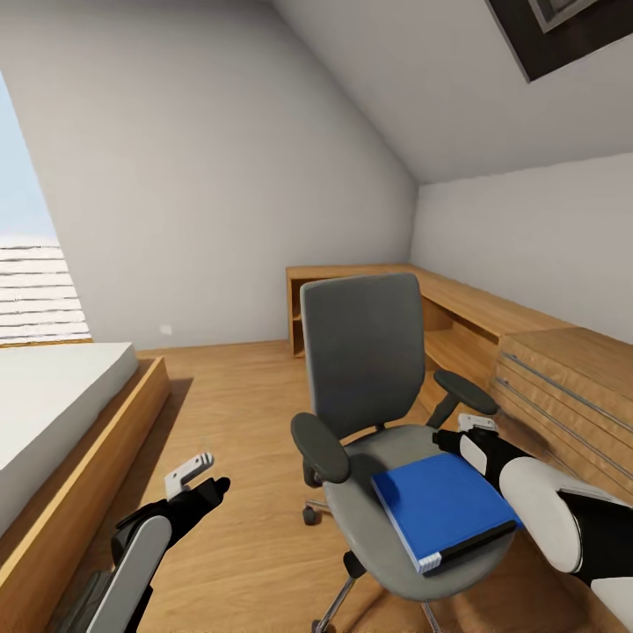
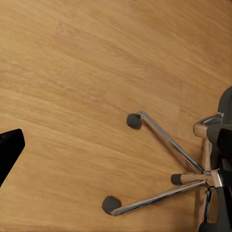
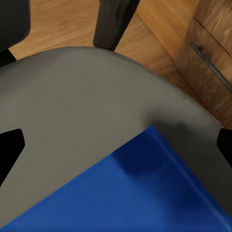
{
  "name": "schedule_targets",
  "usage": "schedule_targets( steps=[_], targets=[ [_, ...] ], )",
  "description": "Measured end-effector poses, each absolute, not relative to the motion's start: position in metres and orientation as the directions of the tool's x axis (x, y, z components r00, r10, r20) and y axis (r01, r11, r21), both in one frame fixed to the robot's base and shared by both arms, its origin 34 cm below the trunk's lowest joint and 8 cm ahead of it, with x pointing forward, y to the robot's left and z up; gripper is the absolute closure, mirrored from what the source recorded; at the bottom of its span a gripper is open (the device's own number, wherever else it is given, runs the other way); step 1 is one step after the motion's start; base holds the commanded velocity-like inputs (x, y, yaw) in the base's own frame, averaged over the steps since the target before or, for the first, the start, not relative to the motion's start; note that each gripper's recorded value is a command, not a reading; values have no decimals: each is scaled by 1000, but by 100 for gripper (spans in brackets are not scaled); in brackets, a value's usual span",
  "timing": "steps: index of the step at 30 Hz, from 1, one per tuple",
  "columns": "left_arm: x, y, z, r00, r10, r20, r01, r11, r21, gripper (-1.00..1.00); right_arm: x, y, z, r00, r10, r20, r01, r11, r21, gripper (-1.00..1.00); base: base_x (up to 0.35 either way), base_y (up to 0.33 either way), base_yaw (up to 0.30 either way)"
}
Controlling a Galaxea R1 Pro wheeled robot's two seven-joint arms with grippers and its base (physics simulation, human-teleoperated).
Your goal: In the bedroom, organize the workspace by keeping the computer under the desk, ensuring the monitor is on the desk, placing the keyboard on the desk next to the monitor, placing the mouse on the desk next to the keyboard, moving the folder from the swivel chair onto the desk next to the mouse, stacking the notebook on top of the folder with the pen on top of the notebook, and positioning the swivel chair next to the desk.
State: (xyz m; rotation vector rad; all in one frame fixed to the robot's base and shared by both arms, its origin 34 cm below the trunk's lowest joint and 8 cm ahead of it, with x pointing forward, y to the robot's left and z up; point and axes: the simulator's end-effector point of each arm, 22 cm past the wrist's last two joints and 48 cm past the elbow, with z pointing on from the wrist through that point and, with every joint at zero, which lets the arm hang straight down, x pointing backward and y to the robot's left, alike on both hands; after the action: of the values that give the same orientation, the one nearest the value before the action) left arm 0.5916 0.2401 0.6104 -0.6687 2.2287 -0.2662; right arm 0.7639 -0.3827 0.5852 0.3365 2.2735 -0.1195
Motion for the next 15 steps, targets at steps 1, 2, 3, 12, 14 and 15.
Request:
schedule_targets(
  steps=[1, 2, 3, 12, 14, 15],
  targets=[
    [592, 240, 610, -559, -543, -627, -380, 840, -388, -100, 764, -383, 585, -631, 202, -749, 280, 960, 23, -100, 0, 0, 0],
    [592, 240, 610, -559, -543, -627, -379, 840, -388, -100, 764, -383, 585, -631, 202, -749, 280, 960, 23, -100, 0, 0, 0],
    [592, 240, 610, -559, -543, -627, -379, 840, -388, -100, 764, -384, 586, -630, 202, -750, 280, 960, 23, -100, 0, 0, 0],
    [592, 239, 611, -559, -542, -628, -377, 840, -389, -100, 764, -384, 586, -629, 202, -750, 281, 960, 23, -100, 0, 0, 0],
    [592, 239, 611, -559, -542, -628, -377, 840, -390, -100, 764, -384, 585, -630, 202, -750, 281, 960, 23, -100, 0, 0, 0],
    [592, 239, 611, -559, -542, -628, -377, 840, -389, -100, 764, -384, 585, -630, 202, -750, 281, 959, 23, -100, 7, 0, 0]
  ],
)
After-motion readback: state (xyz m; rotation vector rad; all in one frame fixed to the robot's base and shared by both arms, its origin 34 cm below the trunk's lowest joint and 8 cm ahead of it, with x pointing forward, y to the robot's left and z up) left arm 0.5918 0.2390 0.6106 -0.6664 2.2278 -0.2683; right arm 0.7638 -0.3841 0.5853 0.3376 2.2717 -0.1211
